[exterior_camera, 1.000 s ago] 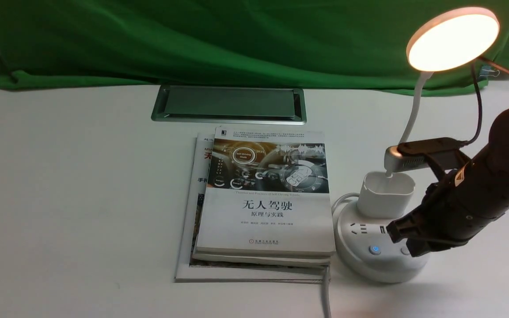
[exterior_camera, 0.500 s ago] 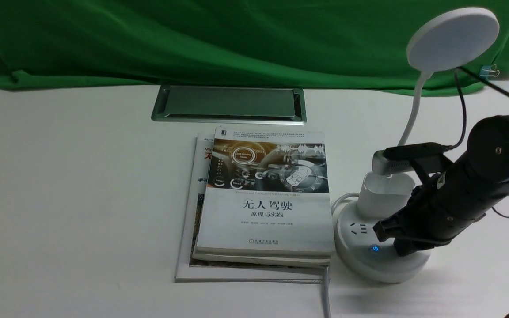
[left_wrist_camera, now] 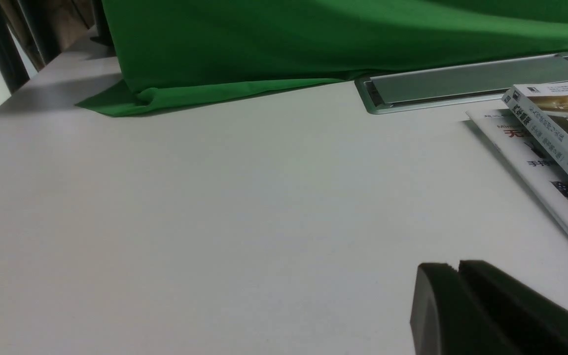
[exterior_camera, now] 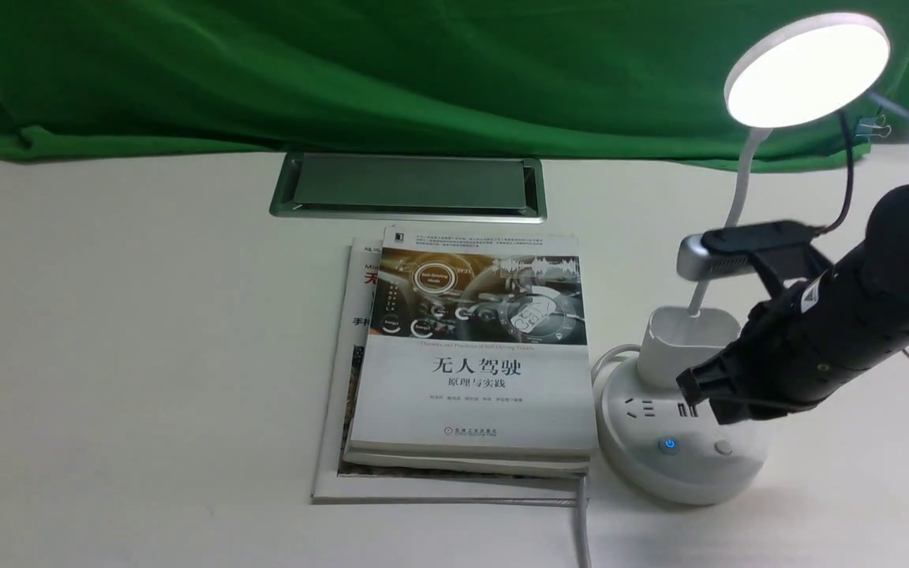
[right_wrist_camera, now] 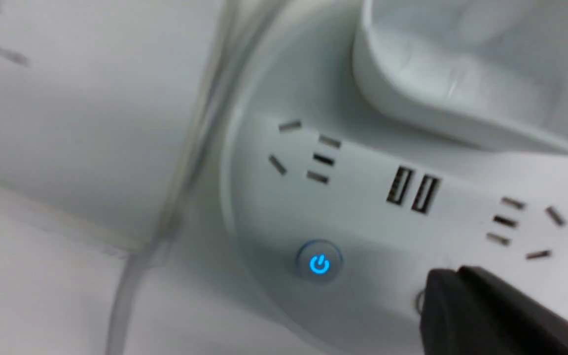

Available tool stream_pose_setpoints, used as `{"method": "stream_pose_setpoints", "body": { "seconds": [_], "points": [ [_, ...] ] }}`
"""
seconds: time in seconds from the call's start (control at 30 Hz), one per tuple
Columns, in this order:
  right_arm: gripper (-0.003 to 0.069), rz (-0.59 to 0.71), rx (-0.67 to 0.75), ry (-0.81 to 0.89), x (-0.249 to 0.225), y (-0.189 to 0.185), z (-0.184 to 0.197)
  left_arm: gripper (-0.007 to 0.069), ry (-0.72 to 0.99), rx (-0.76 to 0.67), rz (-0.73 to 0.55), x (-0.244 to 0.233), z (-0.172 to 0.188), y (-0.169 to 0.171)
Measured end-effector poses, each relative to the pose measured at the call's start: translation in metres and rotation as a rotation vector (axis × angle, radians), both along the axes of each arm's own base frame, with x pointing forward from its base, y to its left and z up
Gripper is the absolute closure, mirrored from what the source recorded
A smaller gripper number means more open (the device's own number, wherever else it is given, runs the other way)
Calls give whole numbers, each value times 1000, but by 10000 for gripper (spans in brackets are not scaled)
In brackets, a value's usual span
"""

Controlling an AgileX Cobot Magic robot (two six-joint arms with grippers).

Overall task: Turn off the desk lamp on the white desktop by hand.
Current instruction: 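Press the power button on the lamp base to turn the lamp off with the right gripper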

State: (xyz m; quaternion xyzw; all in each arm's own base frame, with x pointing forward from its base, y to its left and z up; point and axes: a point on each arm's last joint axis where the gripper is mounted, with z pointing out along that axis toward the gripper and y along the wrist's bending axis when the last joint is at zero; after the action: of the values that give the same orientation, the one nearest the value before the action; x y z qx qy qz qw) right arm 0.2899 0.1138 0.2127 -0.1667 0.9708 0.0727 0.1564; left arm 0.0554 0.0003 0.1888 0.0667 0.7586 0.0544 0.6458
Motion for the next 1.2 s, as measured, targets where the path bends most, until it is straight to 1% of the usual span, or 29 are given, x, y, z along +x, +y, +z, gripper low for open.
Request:
{"method": "stream_pose_setpoints", "body": {
  "seconds": [0.17, 0.3, 0.43, 0.67, 0.83, 0.93, 1.03, 1.17, 1.2],
  "points": [
    [622, 1, -10, 25, 1, 0, -7, 606, 0, 0, 0, 0, 0, 0],
    [622, 7, -38, 99, 5, 2, -29, 606, 0, 0, 0, 0, 0, 0],
    [622, 16, -45, 118, 7, 3, -33, 606, 0, 0, 0, 0, 0, 0],
    [622, 24, -42, 104, 7, 3, -27, 606, 0, 0, 0, 0, 0, 0],
    [622, 24, -16, 26, 1, 1, -2, 606, 0, -2, 0, 0, 0, 0],
    [624, 27, -18, 17, 1, 0, 0, 606, 0, -1, 0, 0, 0, 0],
    [624, 31, -32, 37, 3, 0, -8, 606, 0, -1, 0, 0, 0, 0],
    [624, 33, -60, 107, 8, 2, -31, 606, 0, -1, 0, 0, 0, 0],
    [622, 32, -60, 107, 8, 2, -32, 606, 0, -1, 0, 0, 0, 0]
  ]
}}
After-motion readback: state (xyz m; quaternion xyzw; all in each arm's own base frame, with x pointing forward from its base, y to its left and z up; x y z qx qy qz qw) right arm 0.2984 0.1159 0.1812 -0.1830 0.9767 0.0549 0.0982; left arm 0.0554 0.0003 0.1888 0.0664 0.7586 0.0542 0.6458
